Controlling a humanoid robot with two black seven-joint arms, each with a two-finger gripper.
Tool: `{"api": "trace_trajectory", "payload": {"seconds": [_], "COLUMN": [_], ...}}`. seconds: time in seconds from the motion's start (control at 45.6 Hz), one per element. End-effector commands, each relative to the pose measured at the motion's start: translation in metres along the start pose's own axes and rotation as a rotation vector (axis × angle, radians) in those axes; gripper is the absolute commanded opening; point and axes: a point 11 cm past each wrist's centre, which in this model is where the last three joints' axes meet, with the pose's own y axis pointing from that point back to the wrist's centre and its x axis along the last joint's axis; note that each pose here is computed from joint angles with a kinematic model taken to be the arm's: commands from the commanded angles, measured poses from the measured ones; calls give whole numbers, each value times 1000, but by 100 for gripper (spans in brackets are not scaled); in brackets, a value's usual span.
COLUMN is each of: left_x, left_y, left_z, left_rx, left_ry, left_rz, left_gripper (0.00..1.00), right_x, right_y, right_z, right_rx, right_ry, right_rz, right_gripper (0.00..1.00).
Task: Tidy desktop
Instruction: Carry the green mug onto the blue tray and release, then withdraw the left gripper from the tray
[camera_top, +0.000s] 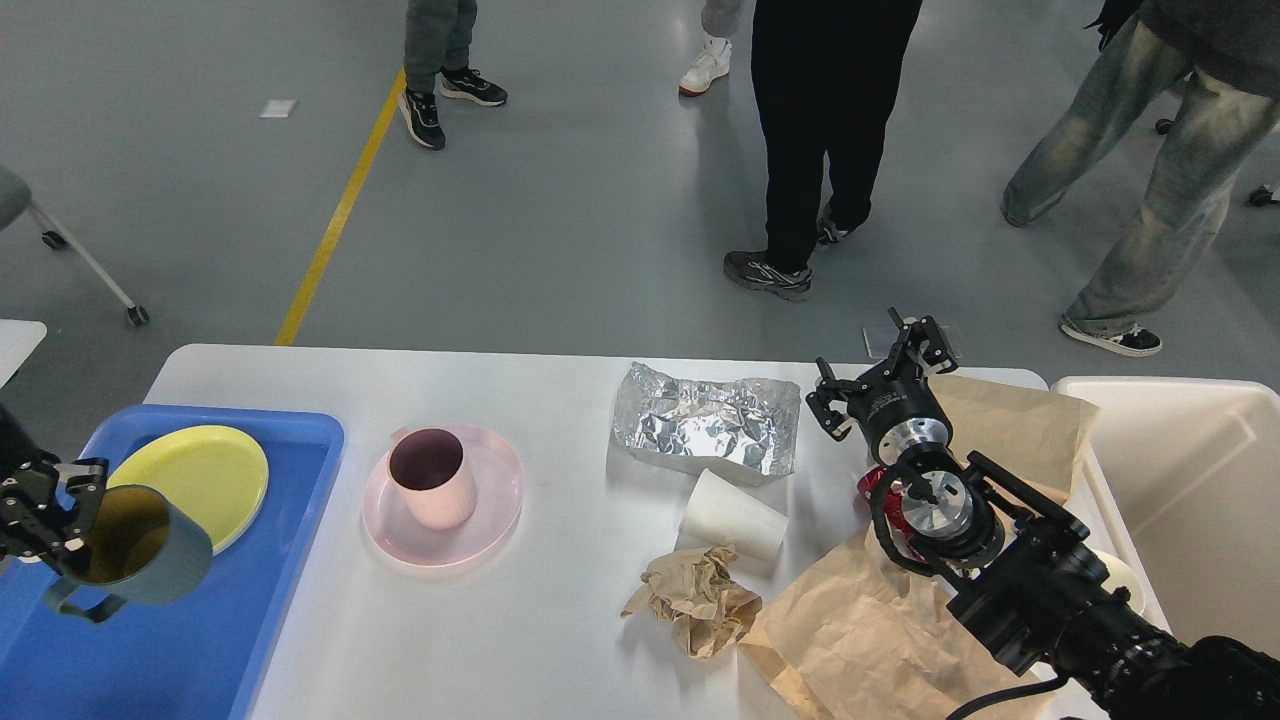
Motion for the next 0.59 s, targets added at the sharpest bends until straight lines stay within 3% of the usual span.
{"api": "trace_trajectory", "payload": {"seconds": [0.0, 0.175, 0.57], "left_x": [14, 31, 18], "left_y": [-18, -29, -67], "left_z": [-40, -66, -90], "left_rx": [69, 116, 148], "left_ry": [64, 97, 128], "left_rz": [34, 95, 42], "left_gripper": [0, 0, 0], "right_x": [0, 0, 0], "right_y": [0, 0, 0], "right_z": [0, 0, 0], "right_rx": [0, -1, 0], "right_ry": [0, 1, 0], "right_rz": [0, 1, 0], "right_gripper": [100, 100, 100]}}
